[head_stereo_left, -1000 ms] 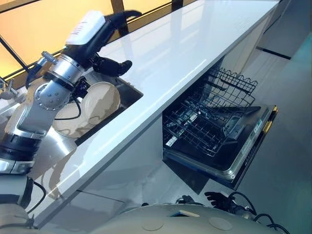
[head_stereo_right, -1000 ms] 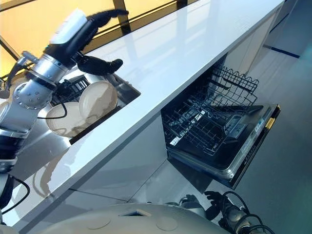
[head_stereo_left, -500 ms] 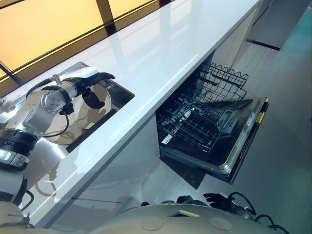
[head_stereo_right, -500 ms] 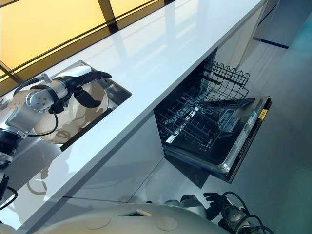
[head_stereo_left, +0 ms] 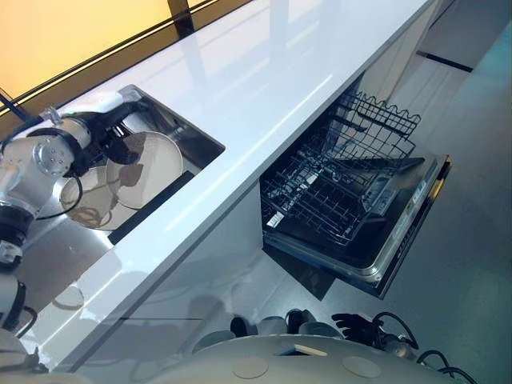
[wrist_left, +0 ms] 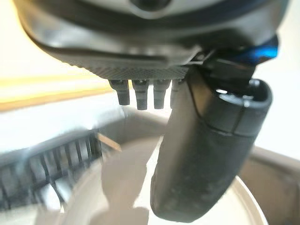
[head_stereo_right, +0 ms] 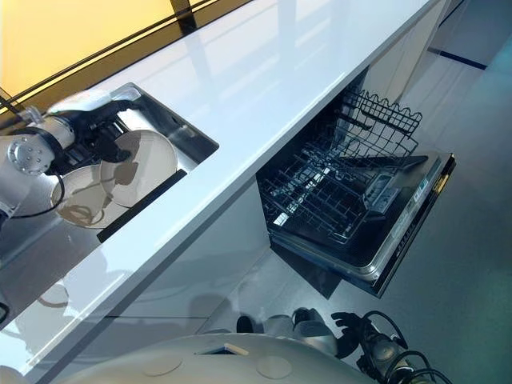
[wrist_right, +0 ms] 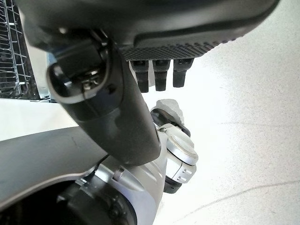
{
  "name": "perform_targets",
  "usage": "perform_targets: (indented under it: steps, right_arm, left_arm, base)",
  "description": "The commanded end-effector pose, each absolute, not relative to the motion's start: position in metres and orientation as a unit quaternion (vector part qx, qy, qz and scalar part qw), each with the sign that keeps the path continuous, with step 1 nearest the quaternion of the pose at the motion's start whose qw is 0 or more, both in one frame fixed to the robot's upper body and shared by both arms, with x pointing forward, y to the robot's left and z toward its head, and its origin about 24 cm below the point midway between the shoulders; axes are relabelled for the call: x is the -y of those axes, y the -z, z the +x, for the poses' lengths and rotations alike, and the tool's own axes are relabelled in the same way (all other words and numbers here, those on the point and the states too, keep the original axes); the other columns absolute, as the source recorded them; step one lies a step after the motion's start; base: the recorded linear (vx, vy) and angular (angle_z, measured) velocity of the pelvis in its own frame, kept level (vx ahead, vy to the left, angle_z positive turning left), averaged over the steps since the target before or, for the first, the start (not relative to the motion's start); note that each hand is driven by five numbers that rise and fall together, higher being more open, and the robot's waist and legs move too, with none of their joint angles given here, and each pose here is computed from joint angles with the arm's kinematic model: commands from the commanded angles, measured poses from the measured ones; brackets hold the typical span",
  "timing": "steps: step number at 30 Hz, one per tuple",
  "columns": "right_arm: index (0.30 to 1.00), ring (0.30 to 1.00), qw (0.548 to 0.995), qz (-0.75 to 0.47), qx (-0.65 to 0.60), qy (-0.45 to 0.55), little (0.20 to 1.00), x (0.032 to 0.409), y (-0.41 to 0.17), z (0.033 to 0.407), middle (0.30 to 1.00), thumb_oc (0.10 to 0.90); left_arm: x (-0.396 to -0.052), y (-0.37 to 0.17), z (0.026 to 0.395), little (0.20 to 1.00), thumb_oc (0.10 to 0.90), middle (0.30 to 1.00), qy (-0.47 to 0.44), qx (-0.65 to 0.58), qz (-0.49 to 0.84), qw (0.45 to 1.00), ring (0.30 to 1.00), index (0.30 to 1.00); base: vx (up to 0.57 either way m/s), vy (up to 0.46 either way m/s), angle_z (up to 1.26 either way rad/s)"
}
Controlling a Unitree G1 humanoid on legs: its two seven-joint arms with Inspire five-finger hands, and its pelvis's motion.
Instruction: Pick up plates and place into dishwasher.
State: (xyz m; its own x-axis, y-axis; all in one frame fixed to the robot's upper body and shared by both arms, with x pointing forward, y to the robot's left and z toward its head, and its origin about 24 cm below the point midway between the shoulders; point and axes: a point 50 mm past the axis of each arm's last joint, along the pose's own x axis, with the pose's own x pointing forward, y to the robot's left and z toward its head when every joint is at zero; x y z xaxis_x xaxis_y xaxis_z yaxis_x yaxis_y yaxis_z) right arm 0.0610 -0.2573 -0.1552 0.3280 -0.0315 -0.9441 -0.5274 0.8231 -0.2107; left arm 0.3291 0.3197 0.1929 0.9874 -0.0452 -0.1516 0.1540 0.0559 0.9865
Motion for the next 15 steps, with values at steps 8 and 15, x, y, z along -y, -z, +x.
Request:
perform_targets:
  steps: [8, 15]
  right_arm:
    - [0.9, 0.9, 0.782, -0.26, -0.54, -0.17, 0.9, 0.266, 0.149, 0.075, 0.9, 0.8]
    - [0.9, 0.9, 0.785, -0.26, -0.538, -0.167, 0.9, 0.269, 0.147, 0.076, 0.9, 0.8]
  left_arm:
    - [-0.346, -0.314, 0.322, 0.9, 0.8, 0.9, -0.135, 0.081, 0.711, 0.686, 0.9, 0.9]
    - [-0.341, -0.302, 0.327, 0.9, 0.8, 0.9, -0.113, 0.063, 0.686, 0.716, 0.9, 0.9]
  base:
    - [0.01, 0.044, -0.04]
    - [0.01, 0.021, -0.03]
